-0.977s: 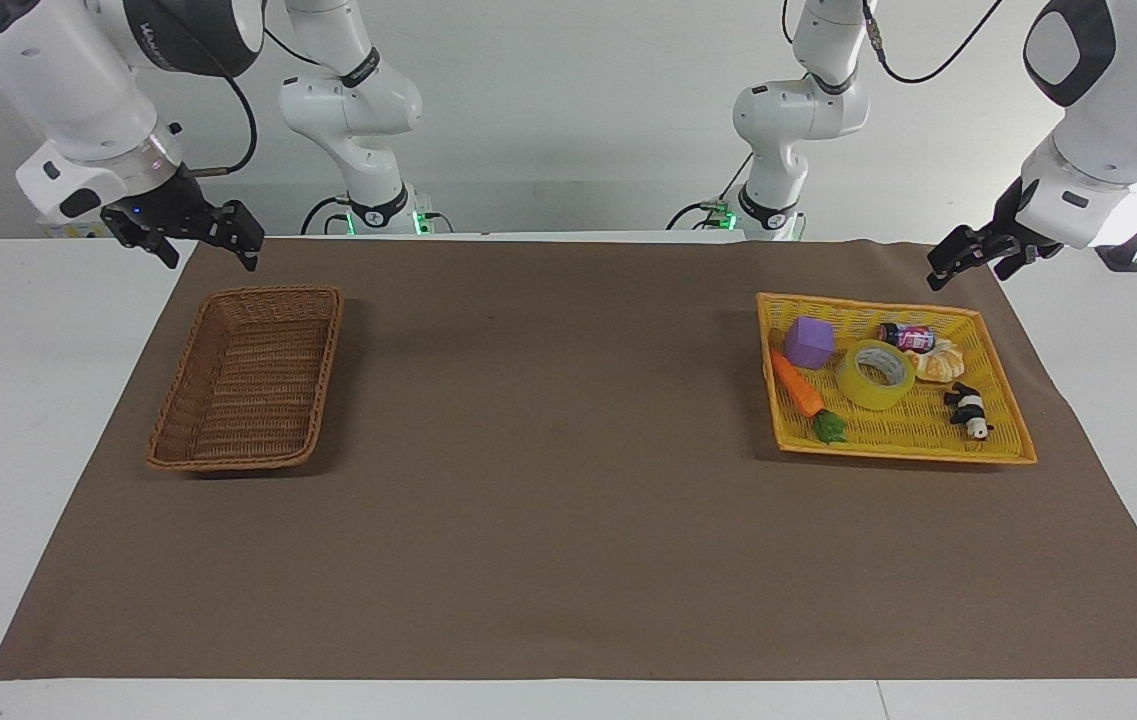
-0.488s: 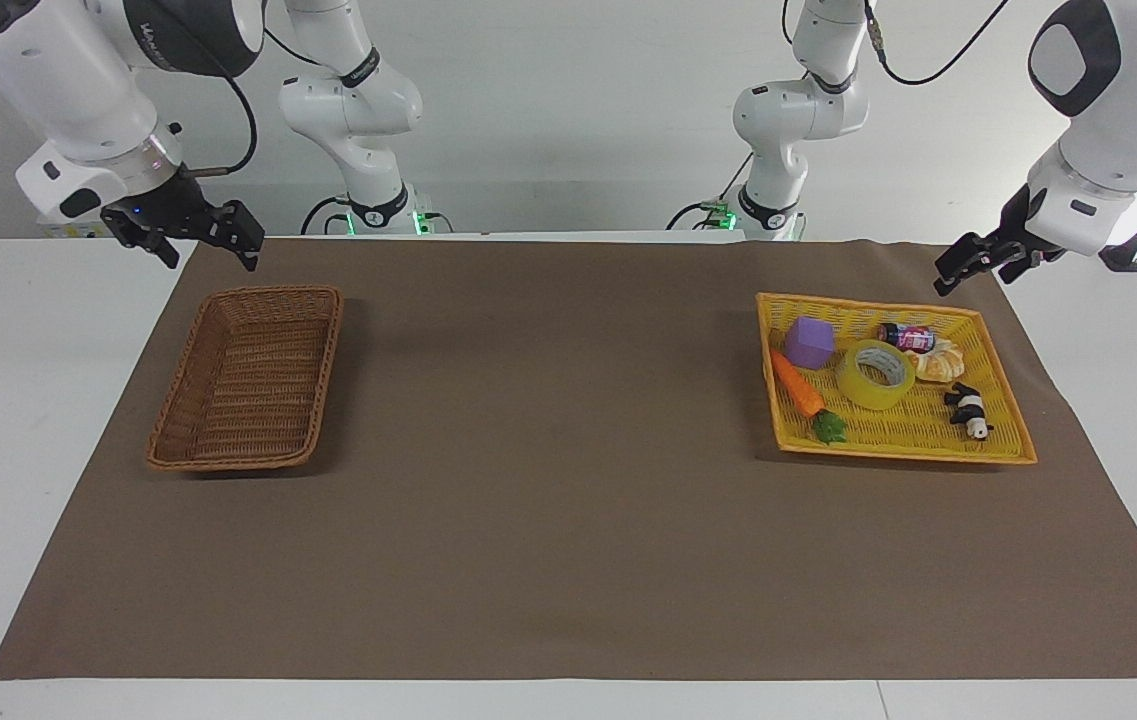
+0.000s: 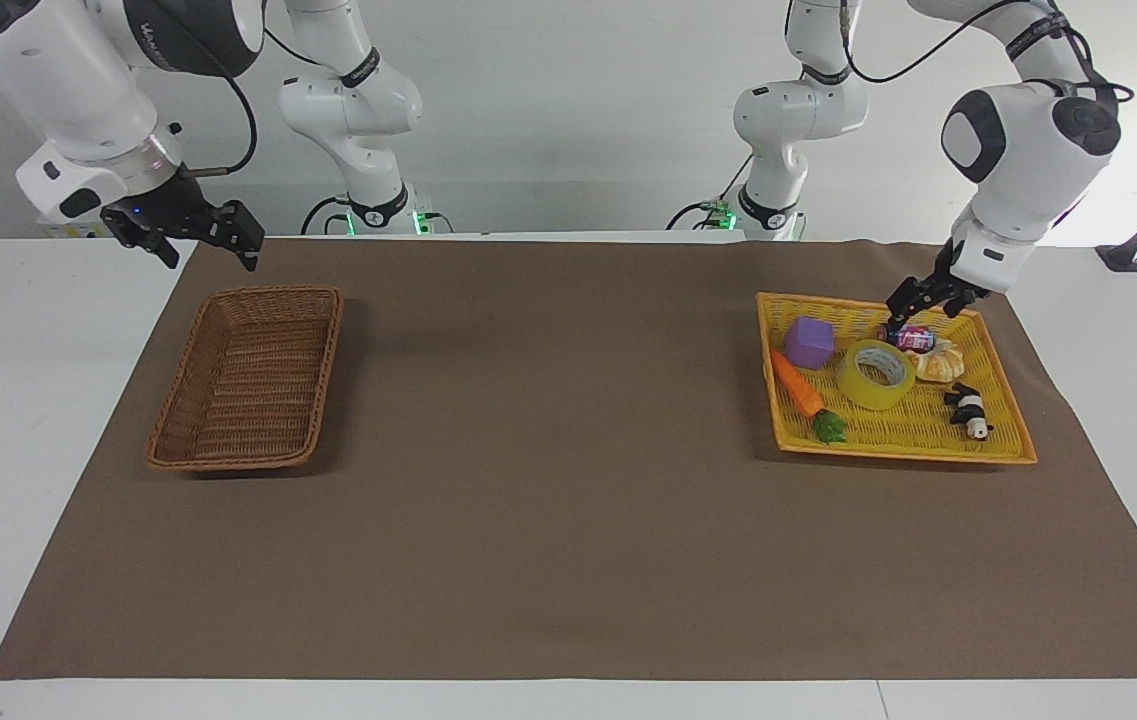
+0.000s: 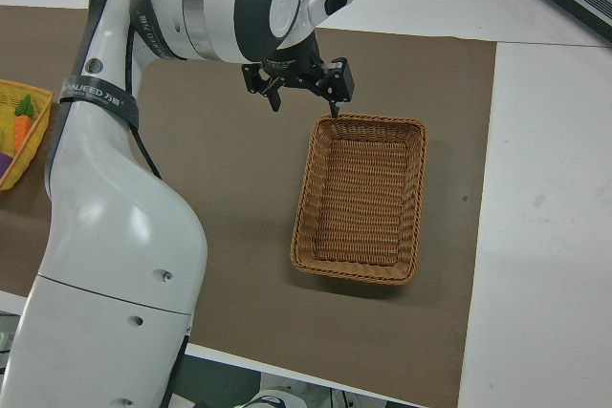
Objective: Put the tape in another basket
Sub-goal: 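Reach the left gripper down into the yellow basket and grasp the tape roll, then lift the tape with the left gripper while the right gripper reaches out, then grasp the tape rim with the right gripper beside the left gripper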
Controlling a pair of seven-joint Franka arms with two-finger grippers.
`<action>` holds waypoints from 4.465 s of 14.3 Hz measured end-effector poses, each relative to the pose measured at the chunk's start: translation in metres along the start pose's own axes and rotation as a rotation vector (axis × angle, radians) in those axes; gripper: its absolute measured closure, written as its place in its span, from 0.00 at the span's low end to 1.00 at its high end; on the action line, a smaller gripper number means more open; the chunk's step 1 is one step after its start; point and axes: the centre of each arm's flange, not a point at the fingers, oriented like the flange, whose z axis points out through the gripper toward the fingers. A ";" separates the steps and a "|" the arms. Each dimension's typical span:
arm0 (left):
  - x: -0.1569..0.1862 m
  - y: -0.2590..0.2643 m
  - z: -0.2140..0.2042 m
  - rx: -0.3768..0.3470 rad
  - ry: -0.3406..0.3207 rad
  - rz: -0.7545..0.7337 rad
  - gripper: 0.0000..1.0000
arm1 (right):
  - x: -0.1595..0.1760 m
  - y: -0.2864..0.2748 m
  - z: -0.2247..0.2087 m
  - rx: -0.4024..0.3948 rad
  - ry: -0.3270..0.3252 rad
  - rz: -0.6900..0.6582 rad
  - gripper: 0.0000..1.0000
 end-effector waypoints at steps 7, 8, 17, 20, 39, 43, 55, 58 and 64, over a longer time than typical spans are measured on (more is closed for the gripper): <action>0.009 -0.019 0.060 -0.006 0.062 0.029 0.00 | 0.000 0.000 0.000 0.000 0.000 0.000 0.00; 0.008 -0.023 0.064 -0.005 0.054 0.046 0.00 | 0.000 0.000 0.000 0.000 0.000 0.000 0.00; 0.004 -0.034 0.100 -0.006 -0.001 0.093 0.29 | 0.000 0.000 0.000 0.000 0.000 0.000 0.00; 0.003 -0.034 0.102 -0.006 -0.003 0.111 0.34 | 0.000 0.000 0.000 0.000 0.000 0.000 0.00; 0.055 -0.026 0.061 -0.012 -0.014 0.257 0.78 | 0.000 0.000 0.000 0.000 0.000 0.000 0.00; 0.078 0.104 -0.026 -0.137 -0.014 0.088 0.78 | 0.000 0.000 0.000 0.000 0.000 0.000 0.00; -0.064 0.408 -0.052 -0.329 -0.052 0.111 0.78 | 0.001 -0.028 -0.001 0.062 0.007 -0.104 0.00; -0.052 0.397 -0.052 -0.329 -0.047 0.088 0.78 | 0.002 -0.070 0.002 0.308 0.024 -0.178 0.00; -0.048 0.393 -0.052 -0.330 -0.044 0.080 0.78 | 0.026 -0.144 0.047 0.845 0.120 -0.169 0.00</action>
